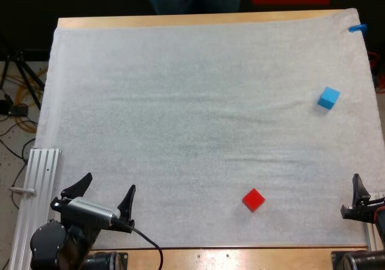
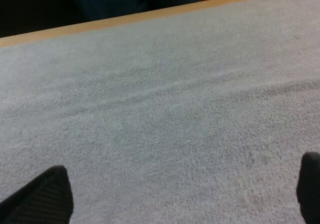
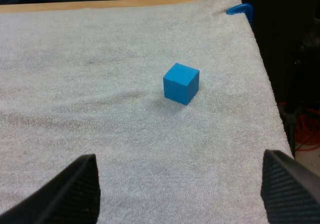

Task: Stack red cube on blue cube

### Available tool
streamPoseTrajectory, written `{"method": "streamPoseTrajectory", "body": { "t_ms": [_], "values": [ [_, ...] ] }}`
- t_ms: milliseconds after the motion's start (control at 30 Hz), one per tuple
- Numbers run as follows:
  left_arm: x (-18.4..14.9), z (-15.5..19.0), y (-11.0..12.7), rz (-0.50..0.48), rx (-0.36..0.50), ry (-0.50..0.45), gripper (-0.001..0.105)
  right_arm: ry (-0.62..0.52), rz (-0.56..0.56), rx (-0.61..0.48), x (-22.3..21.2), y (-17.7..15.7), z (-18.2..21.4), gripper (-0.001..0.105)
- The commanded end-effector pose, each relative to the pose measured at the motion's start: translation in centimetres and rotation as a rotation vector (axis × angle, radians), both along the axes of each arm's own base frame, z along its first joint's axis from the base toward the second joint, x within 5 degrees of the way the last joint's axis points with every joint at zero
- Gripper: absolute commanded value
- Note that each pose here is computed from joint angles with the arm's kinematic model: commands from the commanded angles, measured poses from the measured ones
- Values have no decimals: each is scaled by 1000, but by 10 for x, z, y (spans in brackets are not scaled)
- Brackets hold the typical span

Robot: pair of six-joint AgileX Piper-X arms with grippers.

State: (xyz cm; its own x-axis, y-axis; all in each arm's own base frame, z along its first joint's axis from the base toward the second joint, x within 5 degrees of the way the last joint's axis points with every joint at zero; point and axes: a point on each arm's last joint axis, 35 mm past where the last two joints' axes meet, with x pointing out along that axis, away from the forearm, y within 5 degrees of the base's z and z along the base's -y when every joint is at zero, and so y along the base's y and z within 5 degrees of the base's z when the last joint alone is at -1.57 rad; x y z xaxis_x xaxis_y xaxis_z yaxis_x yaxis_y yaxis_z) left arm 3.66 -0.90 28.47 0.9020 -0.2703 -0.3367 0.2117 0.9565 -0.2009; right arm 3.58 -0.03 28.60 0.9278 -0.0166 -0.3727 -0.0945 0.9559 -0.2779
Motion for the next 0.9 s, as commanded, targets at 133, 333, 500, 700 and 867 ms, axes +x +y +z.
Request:
{"method": "streamPoseTrajectory", "body": {
  "t_ms": [133, 333, 500, 700, 867],
  "values": [
    [1, 2, -2, -45, -20, 10, 87, -1, 20, -22, 0, 0, 3, 66],
    [-12, 17, -6, -163, -19, -2, 87, 1, 57, -33, -12, 0, 18, 66],
    [-8, 45, -9, -285, -22, 12, 87, 66, 154, 5, -5, 5, 39, 66],
    [0, 72, -16, -431, -13, 71, 87, 103, 263, 54, 10, 10, 71, 66],
    [3, 88, -23, -574, 33, 108, 87, 109, 334, 22, 20, 14, 94, 66]
  ]
}}
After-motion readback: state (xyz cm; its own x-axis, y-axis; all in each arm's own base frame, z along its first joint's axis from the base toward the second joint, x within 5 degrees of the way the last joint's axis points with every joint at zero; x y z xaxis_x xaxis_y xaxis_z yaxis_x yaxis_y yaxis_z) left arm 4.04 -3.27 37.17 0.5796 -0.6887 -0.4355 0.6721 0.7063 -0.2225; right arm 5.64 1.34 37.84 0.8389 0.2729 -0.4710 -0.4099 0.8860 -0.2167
